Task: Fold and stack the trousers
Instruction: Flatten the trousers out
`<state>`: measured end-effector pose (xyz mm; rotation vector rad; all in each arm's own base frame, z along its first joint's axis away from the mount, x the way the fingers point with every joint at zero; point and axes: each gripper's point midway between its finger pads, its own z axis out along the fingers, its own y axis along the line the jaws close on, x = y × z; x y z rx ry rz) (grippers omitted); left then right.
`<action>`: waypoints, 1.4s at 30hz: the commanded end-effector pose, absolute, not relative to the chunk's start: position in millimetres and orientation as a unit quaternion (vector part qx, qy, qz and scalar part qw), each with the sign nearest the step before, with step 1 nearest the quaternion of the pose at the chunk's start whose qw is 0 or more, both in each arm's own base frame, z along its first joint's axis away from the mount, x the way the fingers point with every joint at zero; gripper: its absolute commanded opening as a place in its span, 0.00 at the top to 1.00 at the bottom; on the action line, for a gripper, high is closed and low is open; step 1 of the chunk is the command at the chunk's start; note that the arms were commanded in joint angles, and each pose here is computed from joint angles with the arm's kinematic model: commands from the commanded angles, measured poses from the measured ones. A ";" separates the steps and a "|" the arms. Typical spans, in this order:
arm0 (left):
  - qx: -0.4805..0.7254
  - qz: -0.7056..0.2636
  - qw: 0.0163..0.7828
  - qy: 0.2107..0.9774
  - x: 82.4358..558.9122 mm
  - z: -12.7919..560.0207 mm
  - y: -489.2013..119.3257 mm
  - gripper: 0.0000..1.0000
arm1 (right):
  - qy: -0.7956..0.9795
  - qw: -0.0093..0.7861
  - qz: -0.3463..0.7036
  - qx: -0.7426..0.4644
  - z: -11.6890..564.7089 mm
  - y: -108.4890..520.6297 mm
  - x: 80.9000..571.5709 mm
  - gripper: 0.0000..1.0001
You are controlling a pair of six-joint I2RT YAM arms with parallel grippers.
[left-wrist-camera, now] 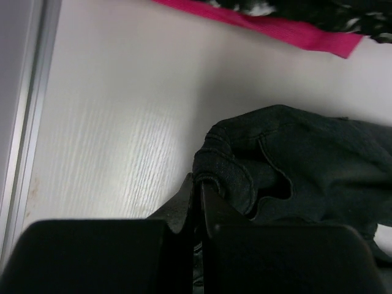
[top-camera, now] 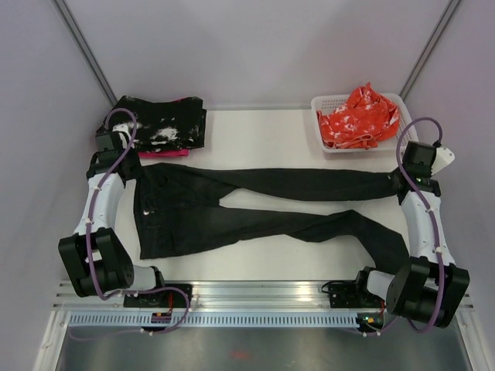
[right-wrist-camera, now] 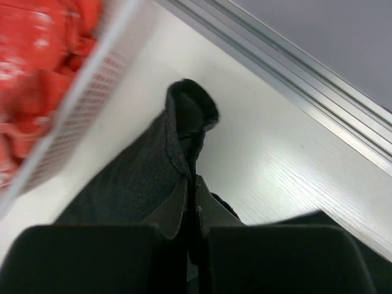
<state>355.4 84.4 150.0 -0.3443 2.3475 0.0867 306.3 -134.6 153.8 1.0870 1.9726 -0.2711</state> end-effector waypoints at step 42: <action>-0.083 -0.030 0.438 0.894 373.6 144.4 62.8 0.98 | 0.762 0.361 -0.036 0.536 172.3 -194.0 372.0 1.00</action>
